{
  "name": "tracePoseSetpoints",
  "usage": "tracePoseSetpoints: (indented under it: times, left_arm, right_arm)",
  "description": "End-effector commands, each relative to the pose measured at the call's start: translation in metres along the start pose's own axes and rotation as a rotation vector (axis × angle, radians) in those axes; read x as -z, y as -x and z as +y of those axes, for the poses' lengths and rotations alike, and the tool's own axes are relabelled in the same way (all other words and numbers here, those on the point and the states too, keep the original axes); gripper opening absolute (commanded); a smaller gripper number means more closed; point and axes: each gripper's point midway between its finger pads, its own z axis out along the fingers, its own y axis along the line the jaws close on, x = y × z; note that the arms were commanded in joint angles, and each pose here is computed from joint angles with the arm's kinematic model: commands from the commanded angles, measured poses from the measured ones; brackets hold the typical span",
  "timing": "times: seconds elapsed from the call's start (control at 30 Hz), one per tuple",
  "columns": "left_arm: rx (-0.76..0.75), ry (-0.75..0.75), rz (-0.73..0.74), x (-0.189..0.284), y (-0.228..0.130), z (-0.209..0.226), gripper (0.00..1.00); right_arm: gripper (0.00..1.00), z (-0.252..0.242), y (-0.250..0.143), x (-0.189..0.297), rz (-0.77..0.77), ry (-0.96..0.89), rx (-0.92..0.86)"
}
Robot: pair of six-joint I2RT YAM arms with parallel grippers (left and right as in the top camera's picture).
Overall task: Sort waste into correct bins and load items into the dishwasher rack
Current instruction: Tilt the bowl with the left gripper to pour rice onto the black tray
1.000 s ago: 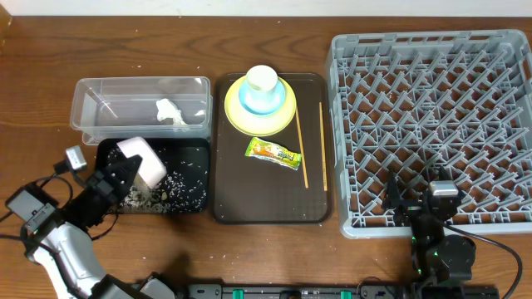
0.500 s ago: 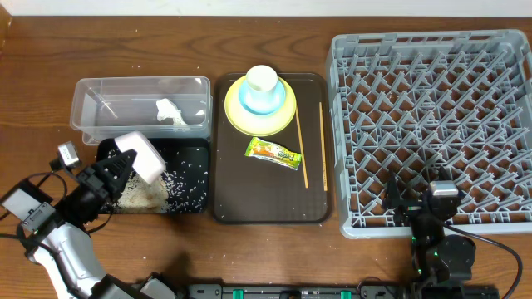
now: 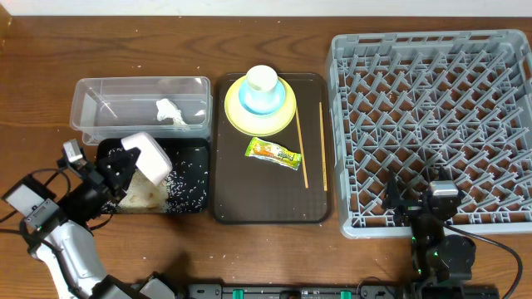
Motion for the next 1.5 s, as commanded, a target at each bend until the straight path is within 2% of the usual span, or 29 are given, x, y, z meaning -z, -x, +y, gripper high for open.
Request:
tracePoseSetpoints:
  times: [0.0, 0.17, 0.27, 0.43, 0.53, 0.6, 0.67, 0.7, 0.73, 0.8, 0.93, 1.0, 1.1, 1.17, 1.27, 1.37, 1.43, 1.47]
  left_arm:
    - [0.037, 0.015, -0.001, -0.002, 0.001, 0.003, 0.06]
    - [-0.003, 0.036, -0.008, -0.004, 0.005, 0.005, 0.06]
    - [0.070, 0.033, -0.005, -0.005, 0.005, 0.004, 0.06]
    - [0.004, 0.110, -0.068, -0.003, 0.021, 0.014, 0.06]
    - [0.087, 0.084, -0.044, -0.007, 0.016, 0.010, 0.06]
    - [0.058, 0.066, -0.011, -0.013, 0.011, 0.005, 0.06]
    - [-0.028, 0.095, -0.043, -0.014, 0.021, 0.007, 0.06]
    - [-0.040, 0.117, -0.067, -0.013, 0.027, 0.010, 0.06]
    - [0.010, 0.119, -0.074, -0.012, 0.027, 0.010, 0.06]
    - [0.054, 0.090, -0.046, -0.016, 0.022, 0.004, 0.06]
    - [-0.070, 0.104, -0.043, -0.022, 0.025, 0.003, 0.06]
    - [0.014, 0.057, 0.001, -0.024, 0.016, -0.004, 0.06]
    - [-0.076, 0.000, 0.080, -0.033, 0.003, -0.016, 0.06]
    - [-0.138, 0.046, 0.037, -0.033, 0.011, -0.008, 0.06]
    - [0.010, 0.054, 0.038, -0.033, 0.009, -0.005, 0.06]
    - [-0.069, 0.020, 0.074, -0.038, 0.004, -0.014, 0.06]
    - [-0.119, 0.061, 0.009, -0.034, 0.018, -0.008, 0.06]
    - [-0.089, 0.078, -0.020, -0.030, 0.024, -0.005, 0.06]
  right_arm:
    - [0.99, 0.000, -0.001, 0.000, 0.003, 0.002, 0.014]
    - [0.99, 0.000, -0.001, 0.000, 0.003, 0.002, 0.014]
    - [0.99, 0.000, -0.001, 0.000, 0.003, 0.002, 0.014]
    - [0.99, 0.000, -0.001, 0.000, 0.003, 0.002, 0.014]
    - [0.99, 0.000, -0.001, 0.000, 0.003, 0.002, 0.014]
    - [0.99, 0.000, -0.001, 0.000, 0.003, 0.002, 0.014]
    - [0.99, 0.000, -0.001, 0.000, 0.003, 0.002, 0.014]
    - [0.99, 0.000, -0.001, 0.000, 0.003, 0.002, 0.014]
    - [0.99, 0.000, -0.001, 0.000, 0.003, 0.002, 0.014]
    - [0.99, 0.000, -0.001, 0.000, 0.003, 0.002, 0.014]
    - [0.99, 0.000, -0.001, 0.000, 0.003, 0.002, 0.014]
    - [0.99, 0.000, -0.001, 0.000, 0.003, 0.002, 0.014]
    - [0.99, 0.000, -0.001, 0.000, 0.003, 0.002, 0.014]
    - [0.99, 0.000, -0.001, 0.000, 0.003, 0.002, 0.014]
    - [0.99, 0.000, -0.001, 0.000, 0.003, 0.002, 0.014]
    - [0.99, 0.000, -0.001, 0.000, 0.003, 0.002, 0.014]
    - [0.99, 0.000, -0.001, 0.000, 0.003, 0.002, 0.014]
    - [0.99, 0.000, -0.001, 0.000, 0.003, 0.002, 0.014]
